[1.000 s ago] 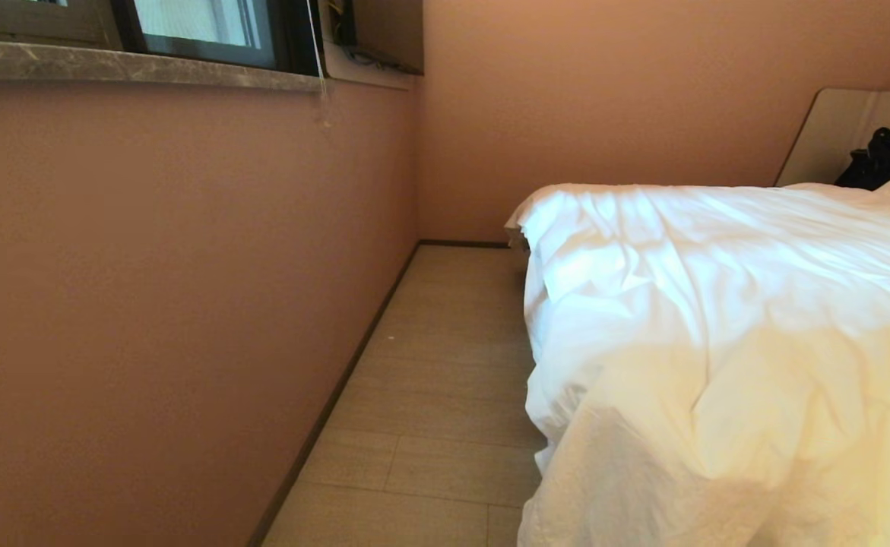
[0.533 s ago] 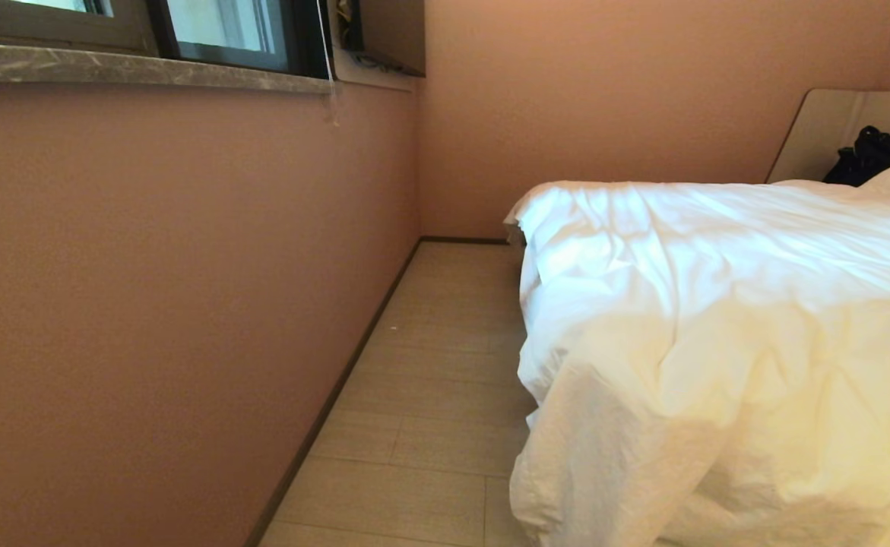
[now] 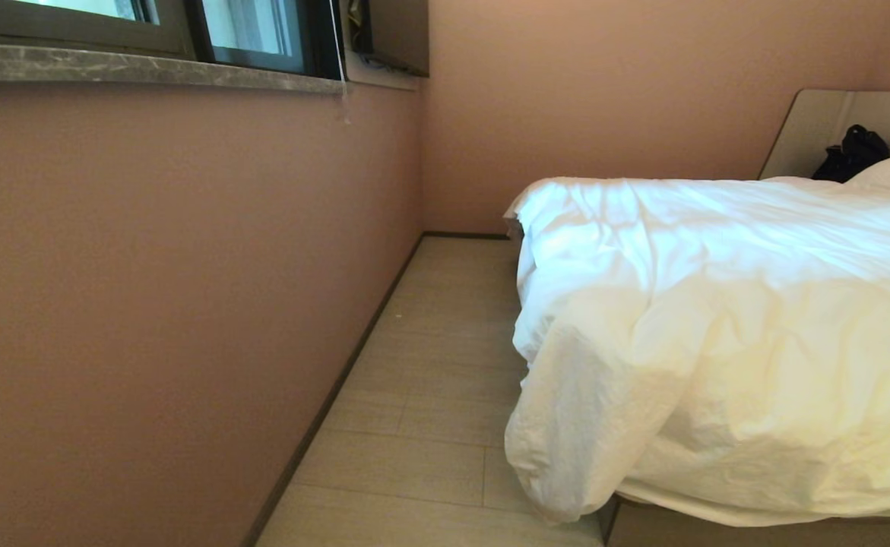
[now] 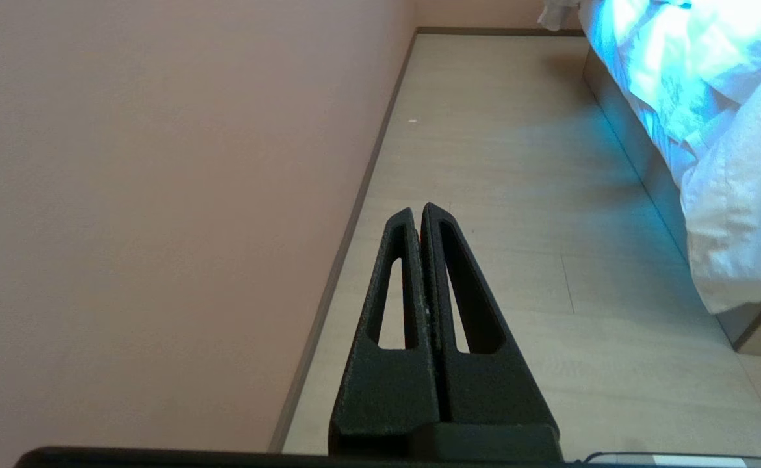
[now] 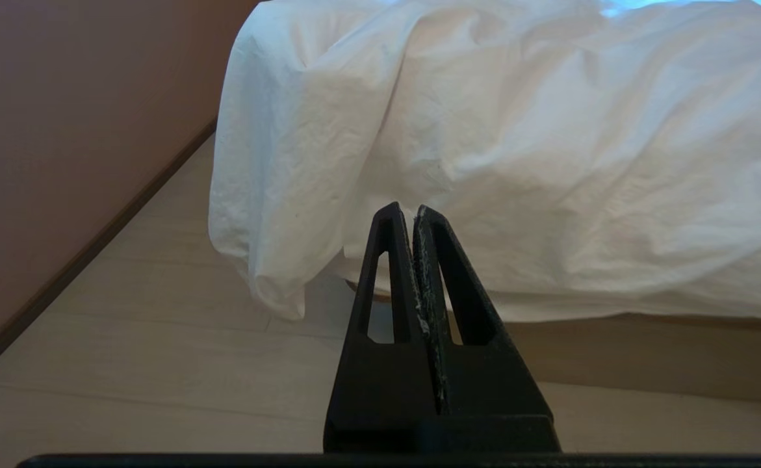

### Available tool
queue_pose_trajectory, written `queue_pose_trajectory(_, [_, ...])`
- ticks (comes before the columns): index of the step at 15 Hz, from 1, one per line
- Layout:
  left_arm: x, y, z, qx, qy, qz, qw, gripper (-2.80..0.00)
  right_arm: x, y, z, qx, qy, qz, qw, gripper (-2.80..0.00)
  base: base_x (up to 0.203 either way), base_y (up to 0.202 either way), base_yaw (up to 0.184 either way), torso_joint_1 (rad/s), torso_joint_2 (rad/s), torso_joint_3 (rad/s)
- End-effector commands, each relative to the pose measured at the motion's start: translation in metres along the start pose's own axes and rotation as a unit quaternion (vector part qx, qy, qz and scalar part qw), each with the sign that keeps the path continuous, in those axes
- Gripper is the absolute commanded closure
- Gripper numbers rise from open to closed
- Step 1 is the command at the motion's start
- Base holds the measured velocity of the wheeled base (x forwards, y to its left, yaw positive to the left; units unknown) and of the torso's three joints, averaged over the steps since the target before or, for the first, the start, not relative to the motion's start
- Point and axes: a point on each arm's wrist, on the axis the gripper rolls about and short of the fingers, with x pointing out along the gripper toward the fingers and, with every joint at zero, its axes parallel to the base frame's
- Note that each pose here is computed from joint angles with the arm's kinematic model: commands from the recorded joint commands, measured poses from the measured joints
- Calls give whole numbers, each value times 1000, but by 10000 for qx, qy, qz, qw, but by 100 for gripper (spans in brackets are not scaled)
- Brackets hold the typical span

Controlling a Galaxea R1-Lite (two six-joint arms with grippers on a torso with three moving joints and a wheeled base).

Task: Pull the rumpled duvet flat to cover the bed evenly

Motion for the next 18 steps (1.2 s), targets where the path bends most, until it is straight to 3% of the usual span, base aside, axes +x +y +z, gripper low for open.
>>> queue_pose_trajectory(1, [0,0,0,2,8,0,10000,0,0,0,0,0,-4,2,10000,0,-188,0,1,-2,2,2])
queue_pose_trajectory(5, [0,0,0,-28,8,0,10000,0,0,0,0,0,3,-1,10000,0,-169,0,2,-1,2,4])
queue_pose_trajectory(18, [0,0,0,-36,1,0,10000,0,0,0,0,-15,3,-6,10000,0,0,0,0,0,0,0])
